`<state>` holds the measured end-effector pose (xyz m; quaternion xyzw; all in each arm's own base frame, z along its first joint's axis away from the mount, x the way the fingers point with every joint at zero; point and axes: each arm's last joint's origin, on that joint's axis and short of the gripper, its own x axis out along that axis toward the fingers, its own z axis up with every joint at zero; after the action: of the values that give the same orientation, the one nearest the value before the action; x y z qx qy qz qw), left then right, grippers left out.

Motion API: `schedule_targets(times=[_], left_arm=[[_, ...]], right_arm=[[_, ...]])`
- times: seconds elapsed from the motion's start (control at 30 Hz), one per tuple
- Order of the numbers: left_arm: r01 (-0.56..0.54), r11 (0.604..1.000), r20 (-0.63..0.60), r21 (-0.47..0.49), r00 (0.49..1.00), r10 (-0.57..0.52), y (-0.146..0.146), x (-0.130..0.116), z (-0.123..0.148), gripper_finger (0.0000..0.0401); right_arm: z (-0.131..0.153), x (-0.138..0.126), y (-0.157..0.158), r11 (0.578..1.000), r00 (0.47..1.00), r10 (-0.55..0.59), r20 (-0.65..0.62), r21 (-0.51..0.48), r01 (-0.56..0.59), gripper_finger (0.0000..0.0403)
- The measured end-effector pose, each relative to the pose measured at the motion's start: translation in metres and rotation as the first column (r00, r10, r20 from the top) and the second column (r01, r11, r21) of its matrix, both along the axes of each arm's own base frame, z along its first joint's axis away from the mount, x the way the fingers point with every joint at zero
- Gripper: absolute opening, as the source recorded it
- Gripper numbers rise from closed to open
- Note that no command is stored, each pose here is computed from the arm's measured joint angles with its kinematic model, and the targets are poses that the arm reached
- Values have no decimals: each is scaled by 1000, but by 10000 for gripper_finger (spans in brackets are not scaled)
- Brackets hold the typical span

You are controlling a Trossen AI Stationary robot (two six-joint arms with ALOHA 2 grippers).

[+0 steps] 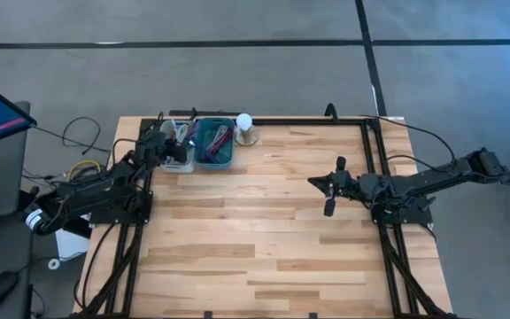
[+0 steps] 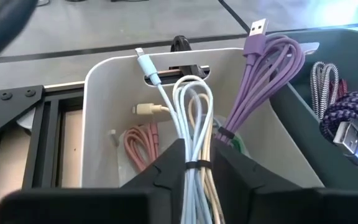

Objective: Pick & Place USB Port
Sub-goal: Put the light blue charger cable into the gray bin, then return to Home Position

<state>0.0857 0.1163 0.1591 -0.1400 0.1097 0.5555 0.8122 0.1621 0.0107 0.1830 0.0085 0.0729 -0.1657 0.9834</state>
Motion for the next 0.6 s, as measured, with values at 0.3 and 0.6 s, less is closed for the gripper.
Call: schedule_targets(times=[0.3, 0.6], left_arm=[[-1, 1000, 4, 2, 1000, 1, 0, 0, 0, 116], [17, 999, 177, -28, 984, -12, -3, 6, 5, 108]], right_arm=[[0, 0, 0, 1000, 1000, 0, 0, 0, 0, 3], [0, 0, 0, 999, 1000, 5, -12, -35, -6, 3]])
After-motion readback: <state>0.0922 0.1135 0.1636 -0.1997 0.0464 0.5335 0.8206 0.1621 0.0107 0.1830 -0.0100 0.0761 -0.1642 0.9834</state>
